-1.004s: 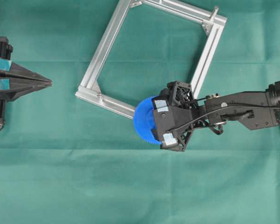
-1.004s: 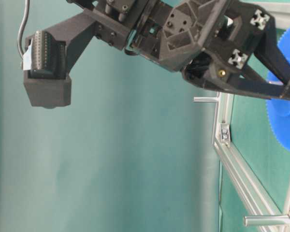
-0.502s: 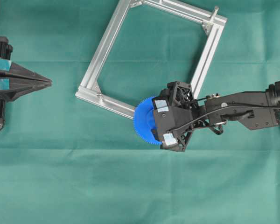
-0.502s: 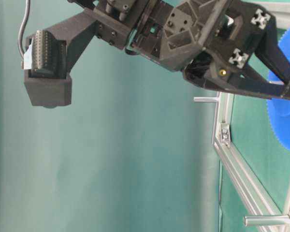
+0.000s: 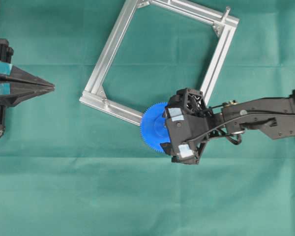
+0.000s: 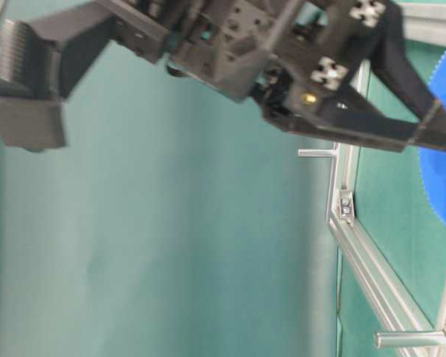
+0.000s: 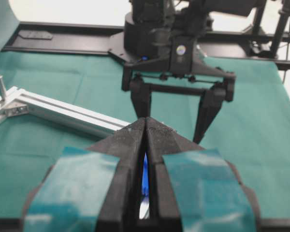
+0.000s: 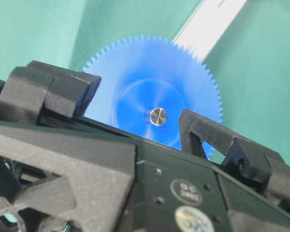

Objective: Find the location of the shaft and insert the gear.

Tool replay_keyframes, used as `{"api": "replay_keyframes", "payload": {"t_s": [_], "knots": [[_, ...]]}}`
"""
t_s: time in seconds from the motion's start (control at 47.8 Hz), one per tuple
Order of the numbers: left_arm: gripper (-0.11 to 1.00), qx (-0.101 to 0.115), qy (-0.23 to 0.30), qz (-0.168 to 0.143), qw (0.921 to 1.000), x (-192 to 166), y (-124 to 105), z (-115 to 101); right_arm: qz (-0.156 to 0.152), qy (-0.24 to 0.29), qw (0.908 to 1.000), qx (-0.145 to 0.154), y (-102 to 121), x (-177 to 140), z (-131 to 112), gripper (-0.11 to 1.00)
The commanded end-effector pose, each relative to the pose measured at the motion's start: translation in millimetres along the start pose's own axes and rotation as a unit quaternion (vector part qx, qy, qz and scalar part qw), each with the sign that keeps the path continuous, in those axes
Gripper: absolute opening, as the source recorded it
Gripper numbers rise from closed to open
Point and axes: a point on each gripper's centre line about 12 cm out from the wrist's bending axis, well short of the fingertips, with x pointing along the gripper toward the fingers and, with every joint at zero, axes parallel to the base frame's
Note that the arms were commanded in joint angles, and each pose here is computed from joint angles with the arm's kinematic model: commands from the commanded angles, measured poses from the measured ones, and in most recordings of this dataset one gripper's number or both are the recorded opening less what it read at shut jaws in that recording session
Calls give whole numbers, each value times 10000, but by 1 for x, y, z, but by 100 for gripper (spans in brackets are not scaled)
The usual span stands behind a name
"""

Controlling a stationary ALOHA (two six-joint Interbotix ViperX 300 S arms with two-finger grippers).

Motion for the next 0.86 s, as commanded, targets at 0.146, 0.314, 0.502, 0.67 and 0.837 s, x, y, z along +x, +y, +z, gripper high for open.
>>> {"api": "replay_keyframes", "payload": {"t_s": [0.146,0.314,0.502,0.67,0.837], "knots": [[1,-8,-115,5,9999,2,0,11,26,-231,9997,15,1,-30,15,85],[1,-16,-123,4,9999,2,0,11,4,-320,9995,-18,-1,-45,18,85],[1,-16,-115,5,9999,2,0,11,-26,-395,9992,-50,-2,-57,21,85],[1,-8,-108,5,9999,2,0,11,-13,-482,9988,-38,-3,-69,24,84],[1,-8,-100,5,9999,2,0,10,-35,-477,9988,-64,-4,-69,22,84]]}}
